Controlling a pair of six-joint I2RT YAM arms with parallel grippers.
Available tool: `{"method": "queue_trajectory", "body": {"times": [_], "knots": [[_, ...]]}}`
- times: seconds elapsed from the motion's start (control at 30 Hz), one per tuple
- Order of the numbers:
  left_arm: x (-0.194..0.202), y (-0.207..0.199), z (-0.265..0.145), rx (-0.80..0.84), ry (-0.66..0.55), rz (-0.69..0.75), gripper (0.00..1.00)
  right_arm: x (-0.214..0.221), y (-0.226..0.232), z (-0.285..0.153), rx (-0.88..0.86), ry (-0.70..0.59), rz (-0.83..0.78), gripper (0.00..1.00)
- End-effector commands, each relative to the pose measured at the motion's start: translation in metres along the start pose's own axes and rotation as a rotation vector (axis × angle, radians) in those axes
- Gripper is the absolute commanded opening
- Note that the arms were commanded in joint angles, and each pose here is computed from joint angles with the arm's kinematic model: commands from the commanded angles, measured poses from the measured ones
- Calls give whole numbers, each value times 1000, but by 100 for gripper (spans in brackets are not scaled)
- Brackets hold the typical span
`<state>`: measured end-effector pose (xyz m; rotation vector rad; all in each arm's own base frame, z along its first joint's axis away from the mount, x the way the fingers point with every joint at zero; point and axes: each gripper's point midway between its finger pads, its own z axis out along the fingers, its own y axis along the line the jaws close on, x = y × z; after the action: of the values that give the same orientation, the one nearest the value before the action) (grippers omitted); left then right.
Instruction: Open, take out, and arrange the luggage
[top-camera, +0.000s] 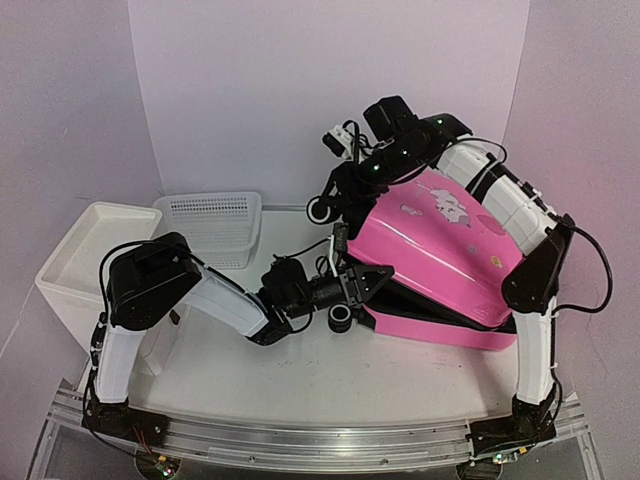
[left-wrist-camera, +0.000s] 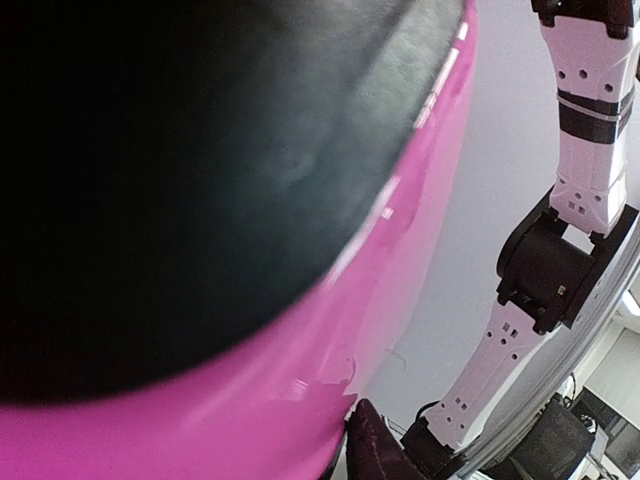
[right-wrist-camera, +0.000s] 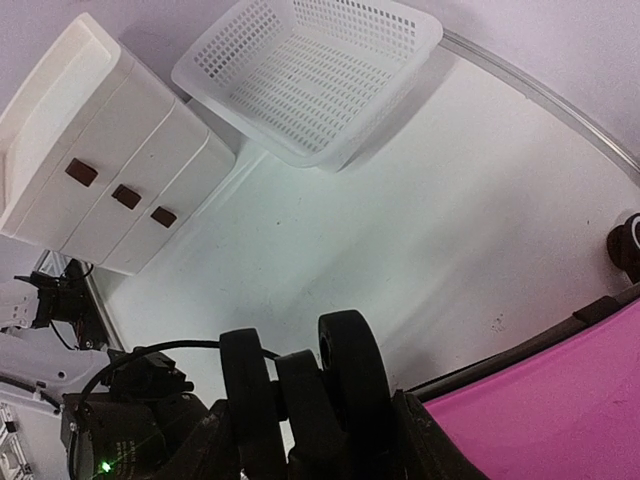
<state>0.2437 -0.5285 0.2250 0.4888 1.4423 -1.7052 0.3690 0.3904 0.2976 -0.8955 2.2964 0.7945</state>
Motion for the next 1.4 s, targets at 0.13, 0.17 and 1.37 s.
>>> {"method": "queue_trajectory", "body": {"times": [0.13,0.17,1.37], "knots": [[-57,-55,-1,113,-141,68,5,-5,23,-101,-38,-98,165,98],[-61,-55,-1,109,-151,70,3,3,21,-110,-18,-77,150,98],[-323,-22,-1,-139,-430,-32,0,176,-191,-251,857,-272,-13,98]]}}
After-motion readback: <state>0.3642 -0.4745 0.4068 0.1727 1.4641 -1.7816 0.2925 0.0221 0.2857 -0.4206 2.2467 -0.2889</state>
